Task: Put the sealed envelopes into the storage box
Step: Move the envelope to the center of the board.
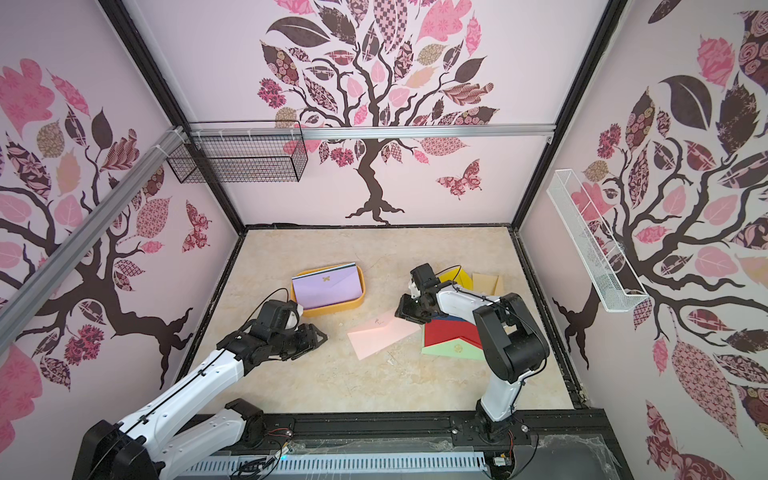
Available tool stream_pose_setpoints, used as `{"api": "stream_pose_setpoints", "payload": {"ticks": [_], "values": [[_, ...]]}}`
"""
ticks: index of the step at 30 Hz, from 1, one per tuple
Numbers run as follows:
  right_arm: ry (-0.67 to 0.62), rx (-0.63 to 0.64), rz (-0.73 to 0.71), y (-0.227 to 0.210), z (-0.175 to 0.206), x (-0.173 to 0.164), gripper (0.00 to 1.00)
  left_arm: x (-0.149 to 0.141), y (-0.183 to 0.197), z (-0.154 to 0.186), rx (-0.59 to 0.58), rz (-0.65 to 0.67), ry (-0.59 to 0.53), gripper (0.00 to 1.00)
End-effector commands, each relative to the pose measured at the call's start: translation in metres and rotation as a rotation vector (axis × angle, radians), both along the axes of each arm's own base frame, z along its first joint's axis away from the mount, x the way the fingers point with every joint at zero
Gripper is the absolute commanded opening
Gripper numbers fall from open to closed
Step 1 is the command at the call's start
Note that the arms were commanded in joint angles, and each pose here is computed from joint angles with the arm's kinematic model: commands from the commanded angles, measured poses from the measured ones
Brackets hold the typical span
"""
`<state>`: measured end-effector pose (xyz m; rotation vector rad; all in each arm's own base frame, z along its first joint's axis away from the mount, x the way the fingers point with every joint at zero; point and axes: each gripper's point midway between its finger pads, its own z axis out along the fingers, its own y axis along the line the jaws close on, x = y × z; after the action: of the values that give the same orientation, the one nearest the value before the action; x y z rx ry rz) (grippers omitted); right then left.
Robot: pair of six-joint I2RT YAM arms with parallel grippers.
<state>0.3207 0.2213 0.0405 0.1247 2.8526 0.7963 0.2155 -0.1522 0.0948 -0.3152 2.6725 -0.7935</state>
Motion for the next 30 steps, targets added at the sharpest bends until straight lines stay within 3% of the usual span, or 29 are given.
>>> {"api": "stream_pose_setpoints", "payload": {"ticks": [1,14,21,27,30], "values": [[0.033,0.010,0.033,0.005,-0.012,-0.015,0.46,0.000,0.002,-0.002,0.025,-0.015,-0.022,0.54],[0.105,0.014,0.159,0.060,-0.039,-0.116,0.46,-0.005,0.002,-0.009,0.007,-0.005,-0.009,0.52],[0.048,0.152,0.091,0.085,0.012,-0.108,0.46,-0.015,0.001,-0.030,-0.044,0.031,0.039,0.43],[-0.088,0.050,0.166,0.065,0.040,-0.093,0.51,-0.021,0.001,-0.045,-0.036,0.021,0.075,0.37],[-0.080,0.054,0.134,0.047,0.039,-0.078,0.51,-0.022,0.000,-0.049,-0.040,0.017,0.090,0.33]]}}
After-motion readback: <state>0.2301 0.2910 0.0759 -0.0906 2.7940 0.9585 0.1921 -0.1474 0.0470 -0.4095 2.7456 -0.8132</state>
